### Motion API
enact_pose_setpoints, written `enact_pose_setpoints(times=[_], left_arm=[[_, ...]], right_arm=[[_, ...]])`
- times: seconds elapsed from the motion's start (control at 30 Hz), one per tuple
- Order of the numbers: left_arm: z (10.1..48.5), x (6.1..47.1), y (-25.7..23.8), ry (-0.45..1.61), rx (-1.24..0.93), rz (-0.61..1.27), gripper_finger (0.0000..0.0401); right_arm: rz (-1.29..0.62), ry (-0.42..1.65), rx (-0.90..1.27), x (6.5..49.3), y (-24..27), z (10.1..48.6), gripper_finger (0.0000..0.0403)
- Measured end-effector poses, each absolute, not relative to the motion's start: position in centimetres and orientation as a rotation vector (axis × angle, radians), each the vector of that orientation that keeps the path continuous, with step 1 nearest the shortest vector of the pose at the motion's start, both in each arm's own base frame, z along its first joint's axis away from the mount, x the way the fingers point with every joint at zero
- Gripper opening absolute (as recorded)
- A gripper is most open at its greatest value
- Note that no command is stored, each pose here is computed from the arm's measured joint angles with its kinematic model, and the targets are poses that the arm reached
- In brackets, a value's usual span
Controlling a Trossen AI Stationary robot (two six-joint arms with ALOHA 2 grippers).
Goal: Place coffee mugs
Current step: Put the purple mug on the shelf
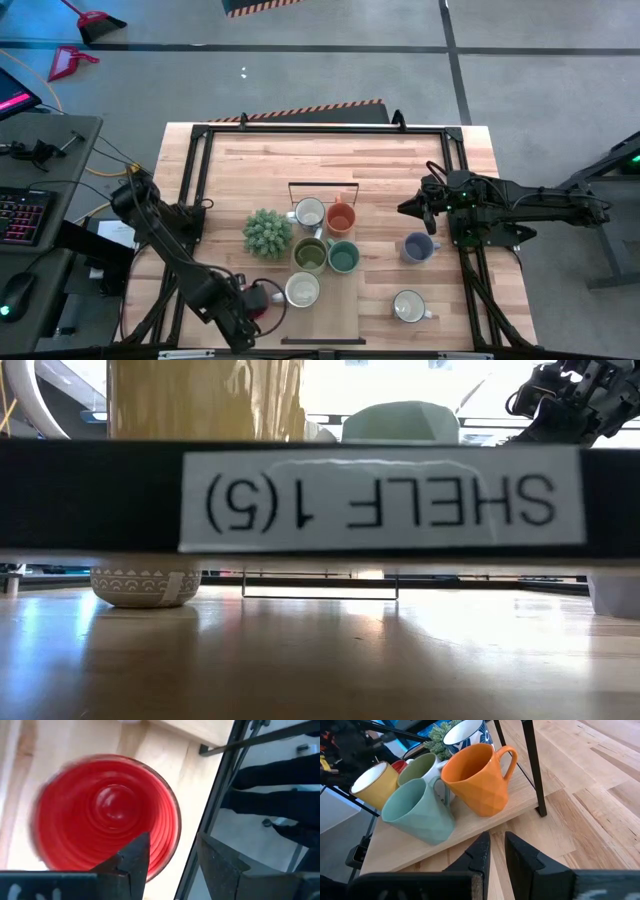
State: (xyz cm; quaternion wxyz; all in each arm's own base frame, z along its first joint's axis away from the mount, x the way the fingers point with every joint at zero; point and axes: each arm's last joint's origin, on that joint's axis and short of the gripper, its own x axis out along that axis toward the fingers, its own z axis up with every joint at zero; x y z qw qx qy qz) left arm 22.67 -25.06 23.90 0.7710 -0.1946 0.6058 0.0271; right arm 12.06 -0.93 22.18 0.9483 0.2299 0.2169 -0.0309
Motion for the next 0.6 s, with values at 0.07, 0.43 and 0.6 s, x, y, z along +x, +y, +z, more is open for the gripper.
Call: enact_pose_setpoints(times=[0.07, 0.43, 0.6], left_arm=[[24.6, 22.4, -24.7, 1.292, -0.427, 0.059, 0.0152], [30.2, 21.2, -21.3, 1.025, -0.417, 0.044, 0.0152], [33.3, 20.3, -18.3, 0.818, -0.348, 0.121, 0.0151]], right_arm=[[-0.063, 0.443, 0.468, 12.0, -0.9, 22.2, 0.0043], [-0.057, 0.444, 0.439, 12.0, -0.9, 22.2, 0.0043], [-0.073, 0.412, 0.415, 12.2, -1.0, 22.4, 0.0043]])
